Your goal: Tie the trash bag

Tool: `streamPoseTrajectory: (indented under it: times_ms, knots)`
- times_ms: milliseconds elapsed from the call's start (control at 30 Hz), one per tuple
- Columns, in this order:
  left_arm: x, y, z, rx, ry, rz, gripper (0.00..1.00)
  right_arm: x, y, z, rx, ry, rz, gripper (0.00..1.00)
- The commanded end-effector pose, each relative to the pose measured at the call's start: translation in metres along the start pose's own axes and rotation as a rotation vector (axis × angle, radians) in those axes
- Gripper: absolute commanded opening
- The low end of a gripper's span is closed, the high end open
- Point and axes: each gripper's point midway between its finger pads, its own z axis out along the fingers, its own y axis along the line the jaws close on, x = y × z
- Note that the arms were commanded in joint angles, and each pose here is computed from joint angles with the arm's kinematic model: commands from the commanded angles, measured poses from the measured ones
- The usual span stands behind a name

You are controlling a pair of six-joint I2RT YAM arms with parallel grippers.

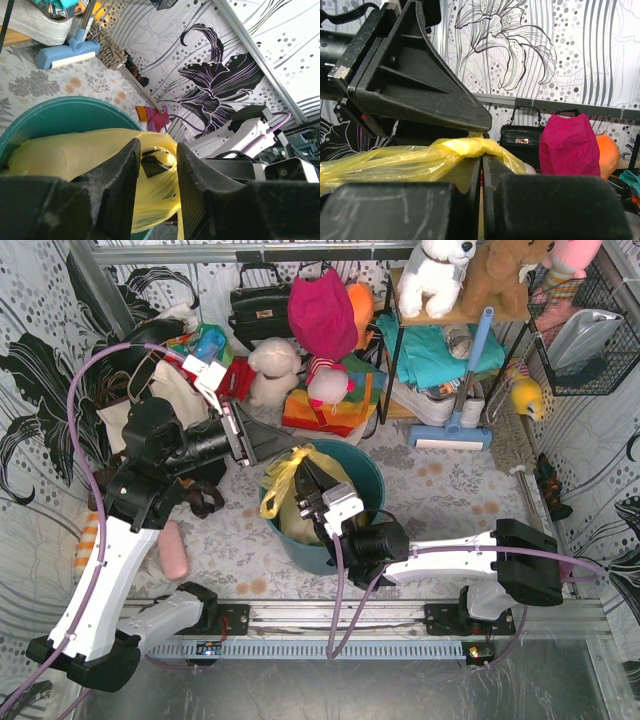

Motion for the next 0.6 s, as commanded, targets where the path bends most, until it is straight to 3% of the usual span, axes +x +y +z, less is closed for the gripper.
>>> streamPoseTrajectory:
  times_ms: [0,567]
  knots:
    - [0.0022,-0.0115,-0.0049,0.046,0.010,0.042,0.42,-0.0199,-0.0064,0.0076,0.047,-0.053,0.084,0.00]
    - [0.0075,-0.0096,-0.0035,0.058,0.029,0.034,0.21,-0.0193,-0.0066,0.0078,0.052,-0.054,0.082,0.00]
